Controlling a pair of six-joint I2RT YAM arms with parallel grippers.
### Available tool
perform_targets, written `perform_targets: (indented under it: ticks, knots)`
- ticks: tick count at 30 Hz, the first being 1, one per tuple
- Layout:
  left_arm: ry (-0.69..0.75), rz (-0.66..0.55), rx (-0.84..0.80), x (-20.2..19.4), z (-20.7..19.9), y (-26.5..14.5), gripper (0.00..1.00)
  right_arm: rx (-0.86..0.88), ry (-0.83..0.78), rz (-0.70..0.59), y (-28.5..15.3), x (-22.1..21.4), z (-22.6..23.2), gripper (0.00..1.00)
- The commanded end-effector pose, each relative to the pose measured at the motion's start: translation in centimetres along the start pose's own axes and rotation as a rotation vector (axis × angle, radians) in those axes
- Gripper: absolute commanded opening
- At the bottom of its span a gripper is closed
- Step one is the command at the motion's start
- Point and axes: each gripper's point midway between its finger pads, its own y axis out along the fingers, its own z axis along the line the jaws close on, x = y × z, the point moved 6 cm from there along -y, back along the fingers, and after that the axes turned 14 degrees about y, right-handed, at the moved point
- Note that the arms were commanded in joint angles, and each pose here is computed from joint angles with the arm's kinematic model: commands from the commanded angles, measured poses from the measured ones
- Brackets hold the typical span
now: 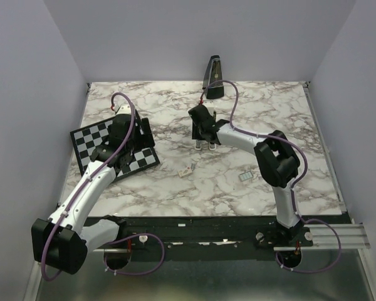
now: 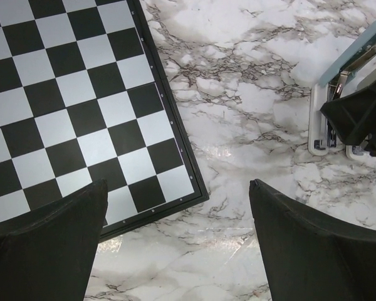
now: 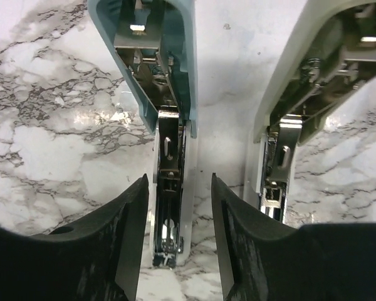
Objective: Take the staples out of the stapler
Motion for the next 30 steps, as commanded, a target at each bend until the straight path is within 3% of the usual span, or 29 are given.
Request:
perform_targets:
  ticks: [1, 4, 10, 14, 20, 30]
  knots:
    - [0.002, 0.011, 0.026, -0.5, 0.5, -0.4, 0.99, 0.056, 0.018, -0.066, -4.0, 3.2, 0.5, 0.53]
    - [-0.011, 0.009, 0.021, -0.7, 0.5, -0.6, 0.99, 0.128, 0.007, -0.062, -7.1, 3.9, 1.0, 0.53]
    - [-0.06, 0.084, 0.054, -2.7, 0.7, 0.0, 0.99, 0.17, -0.056, 0.005, -12.3, 1.0, -0.3, 0.52]
    - [-0.088, 0.105, 0.089, -2.9, 1.5, -0.1, 0.99, 0.347, -0.157, 0.125, -16.7, -3.8, -0.8, 0.51]
    - [-0.171, 0.07, 0.139, -3.7, 2.5, -1.0, 0.99, 0.453, -0.114, 0.312, -22.5, -11.1, -0.9, 0.47]
    - [-0.209, 0.045, 0.313, -4.7, 4.6, -2.1, 0.99, 0.111, -0.004, 0.466, -26.0, -18.7, 2.2, 0.5]
